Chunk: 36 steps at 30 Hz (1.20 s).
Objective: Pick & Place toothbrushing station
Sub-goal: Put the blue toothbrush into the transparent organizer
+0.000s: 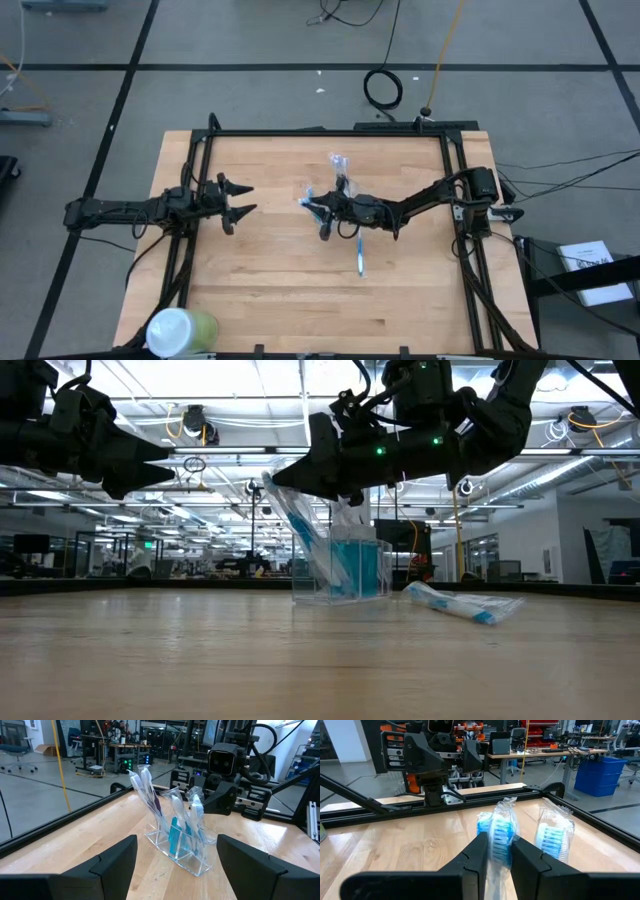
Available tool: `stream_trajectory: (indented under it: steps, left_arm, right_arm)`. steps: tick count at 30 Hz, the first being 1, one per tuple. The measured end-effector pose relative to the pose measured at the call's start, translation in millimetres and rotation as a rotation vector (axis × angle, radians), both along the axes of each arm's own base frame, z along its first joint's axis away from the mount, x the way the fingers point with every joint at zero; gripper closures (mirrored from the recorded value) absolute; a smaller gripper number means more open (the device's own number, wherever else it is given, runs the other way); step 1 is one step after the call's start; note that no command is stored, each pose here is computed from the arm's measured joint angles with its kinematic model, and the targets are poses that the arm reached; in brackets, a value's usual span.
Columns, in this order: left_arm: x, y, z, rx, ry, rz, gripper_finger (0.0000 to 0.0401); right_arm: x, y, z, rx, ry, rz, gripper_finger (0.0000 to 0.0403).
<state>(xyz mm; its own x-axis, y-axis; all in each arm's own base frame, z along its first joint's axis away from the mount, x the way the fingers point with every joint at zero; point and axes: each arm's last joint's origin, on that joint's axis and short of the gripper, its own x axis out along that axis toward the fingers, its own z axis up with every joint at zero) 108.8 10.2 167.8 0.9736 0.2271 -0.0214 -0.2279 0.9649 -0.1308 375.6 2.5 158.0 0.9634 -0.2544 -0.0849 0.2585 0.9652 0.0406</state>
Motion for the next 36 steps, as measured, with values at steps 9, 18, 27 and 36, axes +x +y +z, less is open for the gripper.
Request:
stream_trajectory:
  steps: [9, 18, 27, 36]
  left_arm:
    - [0, 0, 0, 0.000, 0.000, 0.000, 0.0118]
    - [0, 0, 0, 0.000, 0.000, 0.000, 0.0118]
    - [0, 0, 0, 0.000, 0.000, 0.000, 0.0118]
    - [0, 0, 0, 0.000, 0.000, 0.000, 0.0118]
  right_arm:
    - [0, 0, 1, 0.000, -0.008, 0.000, 0.0340]
    - [0, 0, 2, -0.002, -0.022, 0.000, 0.0301]
    - [-3, 0, 9, -0.032, -0.006, 0.004, 0.0249]
    - [-14, 8, 38, -0.062, 0.041, 0.027, 0.0237]
